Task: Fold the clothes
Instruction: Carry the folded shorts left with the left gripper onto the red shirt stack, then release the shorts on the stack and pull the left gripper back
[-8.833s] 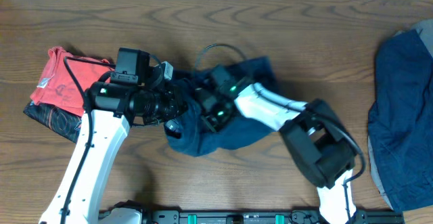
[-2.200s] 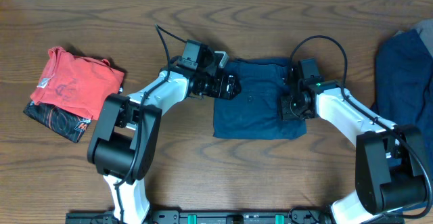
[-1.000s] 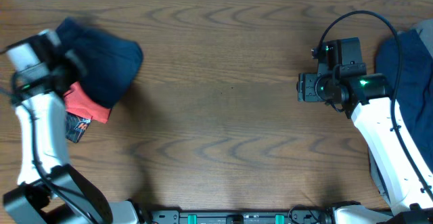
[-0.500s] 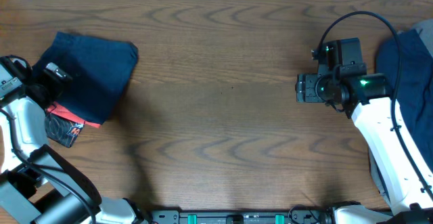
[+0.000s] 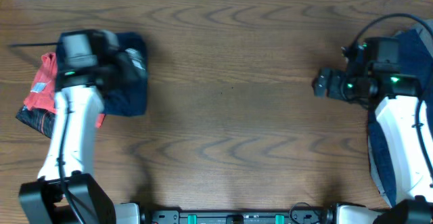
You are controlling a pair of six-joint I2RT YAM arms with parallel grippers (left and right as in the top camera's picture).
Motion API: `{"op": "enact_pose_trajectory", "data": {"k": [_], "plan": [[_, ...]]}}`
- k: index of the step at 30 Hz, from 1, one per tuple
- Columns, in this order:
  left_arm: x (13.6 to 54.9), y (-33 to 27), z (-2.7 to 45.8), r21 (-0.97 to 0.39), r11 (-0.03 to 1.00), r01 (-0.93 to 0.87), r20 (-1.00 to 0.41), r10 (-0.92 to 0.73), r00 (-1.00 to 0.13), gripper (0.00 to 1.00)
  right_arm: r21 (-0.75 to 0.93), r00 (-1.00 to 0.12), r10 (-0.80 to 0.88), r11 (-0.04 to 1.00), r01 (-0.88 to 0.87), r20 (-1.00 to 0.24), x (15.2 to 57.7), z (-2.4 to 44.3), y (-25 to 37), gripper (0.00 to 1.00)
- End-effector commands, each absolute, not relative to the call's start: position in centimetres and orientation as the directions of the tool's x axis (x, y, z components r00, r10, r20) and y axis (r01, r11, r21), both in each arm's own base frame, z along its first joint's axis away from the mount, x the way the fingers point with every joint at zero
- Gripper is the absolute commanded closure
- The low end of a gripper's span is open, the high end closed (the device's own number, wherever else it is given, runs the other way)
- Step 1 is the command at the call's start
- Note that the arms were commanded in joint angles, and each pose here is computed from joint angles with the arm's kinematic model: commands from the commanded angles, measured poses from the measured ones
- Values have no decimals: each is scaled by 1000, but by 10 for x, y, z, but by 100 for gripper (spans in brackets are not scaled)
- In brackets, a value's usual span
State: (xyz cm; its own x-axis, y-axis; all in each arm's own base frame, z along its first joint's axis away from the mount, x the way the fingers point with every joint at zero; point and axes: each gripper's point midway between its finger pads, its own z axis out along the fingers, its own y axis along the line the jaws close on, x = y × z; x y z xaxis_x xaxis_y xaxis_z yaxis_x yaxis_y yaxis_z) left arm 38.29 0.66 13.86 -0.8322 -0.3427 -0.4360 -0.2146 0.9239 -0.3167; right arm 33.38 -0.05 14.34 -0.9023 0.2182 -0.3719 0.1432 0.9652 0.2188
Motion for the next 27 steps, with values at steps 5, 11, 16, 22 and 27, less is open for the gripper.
{"op": "enact_pose_trajectory", "data": {"k": [5, 11, 16, 22, 27], "plan": [[329, -6, 112, 1, 981, -192, -284, -184, -941, 2, 211, -964, 182, 967, 140, -196, 296, 120, -21, 1], [335, -6, 113, -14, 976, -219, -307, -212, -928, 2, 200, -964, 190, 968, 152, -185, 292, 120, -24, 1], [351, -9, 119, -54, 968, -246, -368, -248, -896, 2, 200, -964, 190, 968, 152, -185, 292, 120, -24, 1], [357, -24, 122, -90, 988, -126, -386, -151, -910, 2, 209, -960, 198, 965, 156, -198, 296, 121, -24, 1], [339, -27, 130, -88, 989, -118, -356, -142, -924, 2, 210, -952, 229, 960, 186, -205, 297, 129, -30, 1]]}}
